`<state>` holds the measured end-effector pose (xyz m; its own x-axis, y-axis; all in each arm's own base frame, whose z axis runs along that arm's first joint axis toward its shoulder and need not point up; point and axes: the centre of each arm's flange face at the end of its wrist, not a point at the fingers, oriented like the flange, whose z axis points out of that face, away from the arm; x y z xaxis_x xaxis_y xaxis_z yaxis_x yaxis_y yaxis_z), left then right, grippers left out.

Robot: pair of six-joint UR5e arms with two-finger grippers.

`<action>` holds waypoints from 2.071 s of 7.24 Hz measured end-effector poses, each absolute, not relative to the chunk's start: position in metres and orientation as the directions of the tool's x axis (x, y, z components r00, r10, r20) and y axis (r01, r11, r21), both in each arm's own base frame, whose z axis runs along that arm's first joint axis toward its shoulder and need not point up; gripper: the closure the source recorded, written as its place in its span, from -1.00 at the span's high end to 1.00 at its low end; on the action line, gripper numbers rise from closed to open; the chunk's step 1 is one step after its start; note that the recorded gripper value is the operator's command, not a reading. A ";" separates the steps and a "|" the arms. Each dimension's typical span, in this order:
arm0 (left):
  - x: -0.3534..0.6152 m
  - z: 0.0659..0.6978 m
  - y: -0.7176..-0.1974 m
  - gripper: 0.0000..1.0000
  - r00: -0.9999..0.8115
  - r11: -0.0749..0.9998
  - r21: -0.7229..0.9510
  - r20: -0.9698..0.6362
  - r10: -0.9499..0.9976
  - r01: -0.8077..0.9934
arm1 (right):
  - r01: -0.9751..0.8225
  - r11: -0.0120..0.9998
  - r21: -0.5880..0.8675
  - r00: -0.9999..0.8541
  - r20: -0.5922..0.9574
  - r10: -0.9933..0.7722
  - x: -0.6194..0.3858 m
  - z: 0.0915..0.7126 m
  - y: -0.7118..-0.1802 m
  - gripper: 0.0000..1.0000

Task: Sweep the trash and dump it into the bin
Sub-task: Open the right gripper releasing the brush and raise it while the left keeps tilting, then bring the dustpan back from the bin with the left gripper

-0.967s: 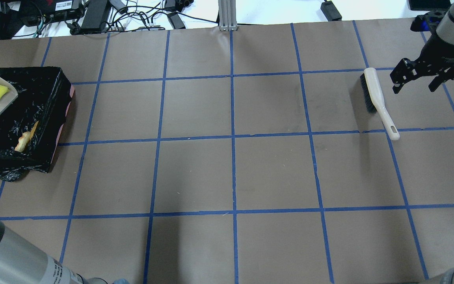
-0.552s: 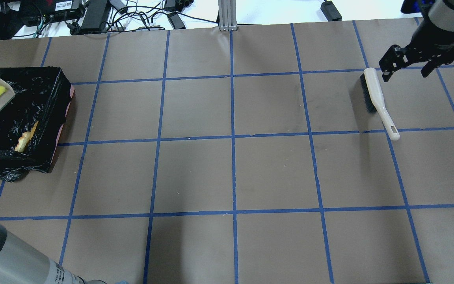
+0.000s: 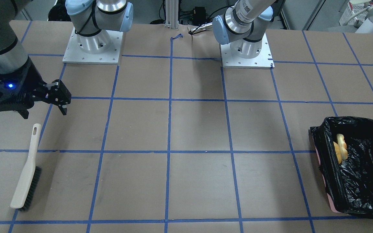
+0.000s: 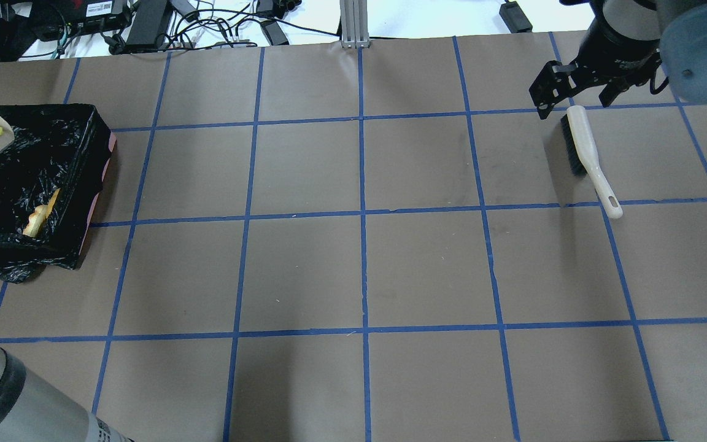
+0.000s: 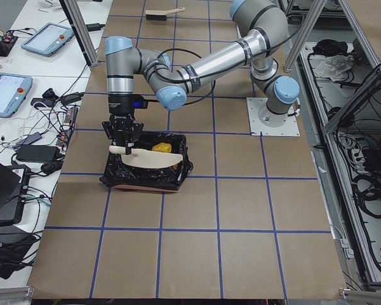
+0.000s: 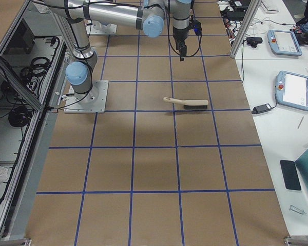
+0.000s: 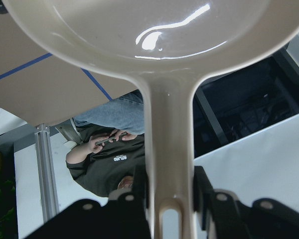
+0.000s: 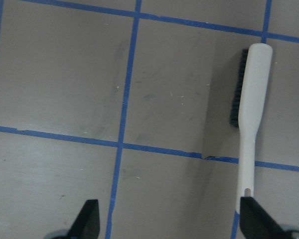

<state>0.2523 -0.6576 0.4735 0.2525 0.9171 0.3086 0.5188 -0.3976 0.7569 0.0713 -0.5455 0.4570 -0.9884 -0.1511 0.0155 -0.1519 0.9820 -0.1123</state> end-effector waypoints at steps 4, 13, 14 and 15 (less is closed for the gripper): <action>0.227 0.469 -0.654 -1.00 0.318 -0.481 0.755 0.369 0.874 0.446 | -0.152 0.980 -0.126 -0.987 -0.033 -0.157 0.089 0.478 -0.523 1.00; 0.192 0.449 -0.626 -1.00 0.330 -0.410 0.849 0.302 0.894 0.333 | -0.164 0.982 -0.097 -0.985 -0.031 -0.168 0.113 0.470 -0.513 1.00; 0.189 0.451 -0.621 -1.00 0.319 -0.398 0.855 0.295 0.900 0.331 | -0.165 0.982 -0.095 -0.985 -0.031 -0.169 0.113 0.469 -0.513 1.00; 0.188 0.456 -0.618 -1.00 0.325 -0.397 0.856 0.292 0.900 0.332 | -0.168 0.981 -0.092 -0.985 -0.030 -0.171 0.113 0.468 -0.513 1.00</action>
